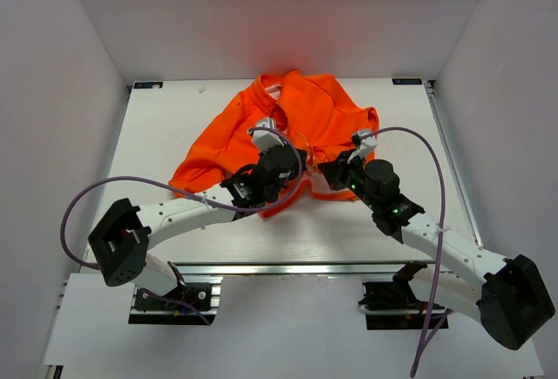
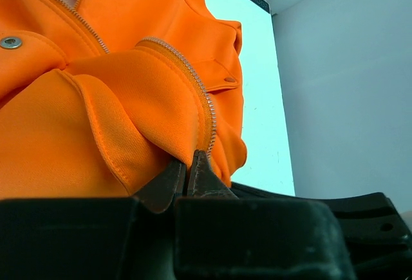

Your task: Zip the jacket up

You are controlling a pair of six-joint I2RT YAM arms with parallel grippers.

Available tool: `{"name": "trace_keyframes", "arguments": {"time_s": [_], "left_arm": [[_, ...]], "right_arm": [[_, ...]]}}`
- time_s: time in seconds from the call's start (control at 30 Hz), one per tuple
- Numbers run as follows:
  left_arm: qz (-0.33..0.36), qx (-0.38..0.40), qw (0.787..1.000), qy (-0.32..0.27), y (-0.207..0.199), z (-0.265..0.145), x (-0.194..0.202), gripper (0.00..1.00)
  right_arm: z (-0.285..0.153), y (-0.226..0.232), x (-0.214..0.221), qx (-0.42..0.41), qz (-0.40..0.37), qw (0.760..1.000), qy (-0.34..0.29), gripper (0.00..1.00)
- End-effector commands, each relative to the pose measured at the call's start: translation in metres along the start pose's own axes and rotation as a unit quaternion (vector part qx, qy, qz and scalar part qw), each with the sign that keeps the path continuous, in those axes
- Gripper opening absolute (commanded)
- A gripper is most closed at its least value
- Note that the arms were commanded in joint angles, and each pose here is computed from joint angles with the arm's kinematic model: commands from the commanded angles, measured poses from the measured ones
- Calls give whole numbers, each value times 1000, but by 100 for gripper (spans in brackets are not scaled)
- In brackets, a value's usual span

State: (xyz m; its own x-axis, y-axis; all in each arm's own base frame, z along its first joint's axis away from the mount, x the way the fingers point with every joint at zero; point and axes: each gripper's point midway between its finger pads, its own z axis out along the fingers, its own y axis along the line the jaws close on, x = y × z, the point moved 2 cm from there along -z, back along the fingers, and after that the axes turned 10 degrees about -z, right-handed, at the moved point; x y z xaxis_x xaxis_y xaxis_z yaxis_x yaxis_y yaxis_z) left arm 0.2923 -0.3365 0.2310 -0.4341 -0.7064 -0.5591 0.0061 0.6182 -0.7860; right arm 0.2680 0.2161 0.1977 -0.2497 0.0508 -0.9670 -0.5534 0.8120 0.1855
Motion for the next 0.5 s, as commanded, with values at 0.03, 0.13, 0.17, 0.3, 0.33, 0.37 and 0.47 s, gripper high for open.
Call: {"name": "trace_keyframes", "arguments": {"time_s": [0.03, 0.13, 0.17, 0.3, 0.33, 0.37, 0.47], "left_arm": [[-13, 13, 1000, -13, -23, 3, -4, 0], [-9, 5, 1000, -15, -22, 4, -3, 0], [-7, 3, 1000, -15, -21, 5, -3, 0], [-7, 2, 1000, -15, -19, 4, -1, 0], [-7, 1, 1000, -16, -19, 5, -1, 0], [-7, -2, 1000, -16, -18, 5, -1, 0], [-9, 0, 1000, -15, -19, 5, 0, 0]], "right_arm": [[5, 9, -26, -13, -4, 999, -39, 0], [5, 10, -28, -17, -1, 999, -44, 0], [5, 11, -30, -19, -1, 999, -46, 0], [5, 5, -31, -1, 2, 999, -49, 0], [5, 4, -30, 4, 3, 999, -47, 0], [5, 2, -30, 10, 5, 999, -47, 0], [6, 2, -30, 12, 9, 999, -45, 0]]}}
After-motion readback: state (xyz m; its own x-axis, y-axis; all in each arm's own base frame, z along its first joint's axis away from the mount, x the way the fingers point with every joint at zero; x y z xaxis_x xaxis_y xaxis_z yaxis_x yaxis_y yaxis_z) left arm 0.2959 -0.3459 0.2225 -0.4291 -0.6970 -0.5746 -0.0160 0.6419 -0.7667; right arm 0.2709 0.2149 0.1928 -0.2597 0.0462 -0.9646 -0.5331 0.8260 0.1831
